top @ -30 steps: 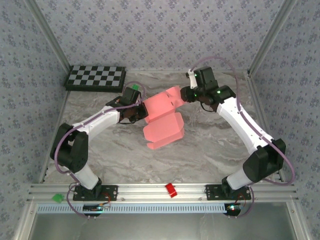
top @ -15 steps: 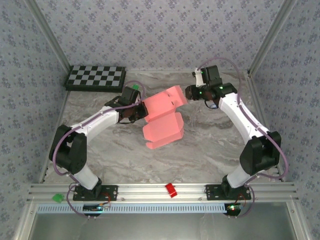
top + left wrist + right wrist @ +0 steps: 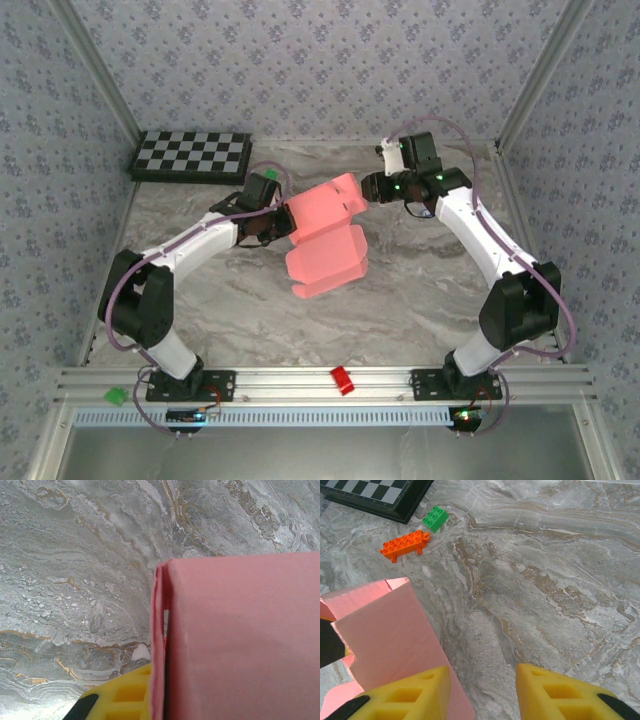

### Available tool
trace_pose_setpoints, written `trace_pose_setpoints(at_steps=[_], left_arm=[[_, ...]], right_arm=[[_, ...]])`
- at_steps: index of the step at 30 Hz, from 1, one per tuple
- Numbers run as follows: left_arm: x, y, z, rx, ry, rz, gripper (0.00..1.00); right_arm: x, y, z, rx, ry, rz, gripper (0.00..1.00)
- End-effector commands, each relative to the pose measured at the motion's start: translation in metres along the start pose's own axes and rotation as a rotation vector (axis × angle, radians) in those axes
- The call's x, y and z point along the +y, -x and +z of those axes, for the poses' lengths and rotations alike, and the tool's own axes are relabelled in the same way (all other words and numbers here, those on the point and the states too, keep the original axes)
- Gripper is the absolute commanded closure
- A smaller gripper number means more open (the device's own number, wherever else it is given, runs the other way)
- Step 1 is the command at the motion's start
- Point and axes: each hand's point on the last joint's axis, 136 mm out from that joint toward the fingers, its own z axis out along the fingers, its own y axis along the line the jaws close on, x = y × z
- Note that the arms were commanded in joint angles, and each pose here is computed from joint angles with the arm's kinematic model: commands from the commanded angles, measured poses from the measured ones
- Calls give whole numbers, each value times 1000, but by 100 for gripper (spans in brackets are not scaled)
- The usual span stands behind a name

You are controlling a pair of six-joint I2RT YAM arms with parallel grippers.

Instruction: Fold the paper box

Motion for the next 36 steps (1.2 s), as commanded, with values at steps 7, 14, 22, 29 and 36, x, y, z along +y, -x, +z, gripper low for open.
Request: trace_pose_setpoints(at_steps=[7, 14, 22, 29, 36], left_arm=[[-17, 4, -12, -12, -70, 36, 100], [-18, 4, -11, -9, -73, 36, 100], [-16, 2, -9, -3, -67, 30, 100], [-16, 3, -11, -6, -67, 34, 100], [-15, 2, -11, -5, -64, 32, 100]], right_arm=[[18, -11, 20, 68, 137, -8, 60], [27, -14, 24, 80, 187, -10, 60], [37, -17, 25, 93, 225, -30, 60], [20, -11, 14, 51, 152, -6, 50], [6, -7, 1, 6, 127, 15, 47]])
